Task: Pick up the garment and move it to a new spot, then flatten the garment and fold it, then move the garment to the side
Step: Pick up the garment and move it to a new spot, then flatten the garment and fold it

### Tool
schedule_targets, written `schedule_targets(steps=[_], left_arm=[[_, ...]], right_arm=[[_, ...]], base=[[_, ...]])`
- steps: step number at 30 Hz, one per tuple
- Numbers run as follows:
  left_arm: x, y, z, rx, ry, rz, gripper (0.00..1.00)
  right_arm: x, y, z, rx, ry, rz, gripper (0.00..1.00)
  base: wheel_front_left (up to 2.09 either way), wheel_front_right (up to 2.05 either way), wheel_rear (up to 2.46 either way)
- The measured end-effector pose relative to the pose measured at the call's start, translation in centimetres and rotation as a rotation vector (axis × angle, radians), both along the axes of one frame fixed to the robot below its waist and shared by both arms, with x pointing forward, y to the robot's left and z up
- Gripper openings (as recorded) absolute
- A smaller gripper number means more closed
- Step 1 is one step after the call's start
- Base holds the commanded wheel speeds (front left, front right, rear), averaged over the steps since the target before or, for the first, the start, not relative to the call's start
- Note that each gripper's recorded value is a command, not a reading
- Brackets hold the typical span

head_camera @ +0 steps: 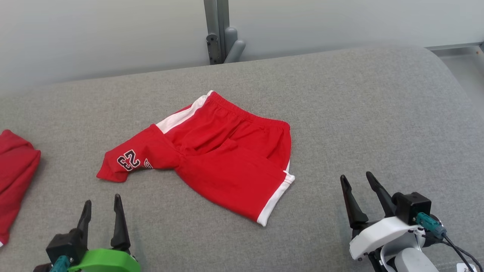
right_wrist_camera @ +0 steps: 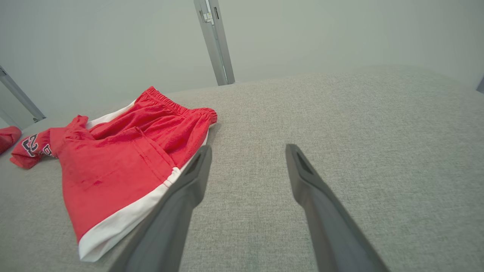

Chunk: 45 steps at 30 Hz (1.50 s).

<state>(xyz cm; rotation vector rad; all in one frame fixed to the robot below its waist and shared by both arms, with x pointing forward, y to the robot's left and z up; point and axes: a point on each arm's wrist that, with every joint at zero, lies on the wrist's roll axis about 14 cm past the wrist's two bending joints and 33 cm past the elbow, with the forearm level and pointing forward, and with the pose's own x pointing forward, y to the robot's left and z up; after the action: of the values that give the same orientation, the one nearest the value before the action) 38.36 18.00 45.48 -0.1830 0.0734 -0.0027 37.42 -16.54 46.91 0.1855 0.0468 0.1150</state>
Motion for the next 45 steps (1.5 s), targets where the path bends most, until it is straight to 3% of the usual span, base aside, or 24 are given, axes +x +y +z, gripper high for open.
schedule_targets(steps=[7,17,25,30,34,45], left_arm=[[-2.4,-0.7,0.0,-0.011,0.004,-0.013,1.00],[-2.6,-2.1,-0.7,-0.013,0.027,-0.055,1.00],[-0.1,-9.3,0.8,-0.015,-0.023,-0.286,1.00],[0.8,-17.1,0.9,0.007,-0.034,-0.556,1.00],[2.5,-20.9,1.2,0.019,-0.048,-0.685,1.00],[8.3,-22.5,-3.3,0.123,0.064,-0.682,1.00]], right_arm=[[-1.0,-0.1,0.7,0.007,-0.024,-0.008,1.00],[-0.8,0.2,0.4,0.000,-0.013,0.006,1.00],[0.1,0.2,0.1,-0.015,-0.005,0.018,1.00],[1.3,-0.3,-0.3,-0.025,0.005,0.011,1.00],[1.9,-1.3,-1.0,-0.031,0.025,-0.016,1.00],[1.8,-4.5,-3.0,-0.043,0.088,-0.114,1.00]], base=[[0.00,0.00,0.00],[0.00,0.00,0.00],[0.00,0.00,0.00],[0.00,0.00,0.00],[0.00,0.00,0.00],[0.00,0.00,0.00]])
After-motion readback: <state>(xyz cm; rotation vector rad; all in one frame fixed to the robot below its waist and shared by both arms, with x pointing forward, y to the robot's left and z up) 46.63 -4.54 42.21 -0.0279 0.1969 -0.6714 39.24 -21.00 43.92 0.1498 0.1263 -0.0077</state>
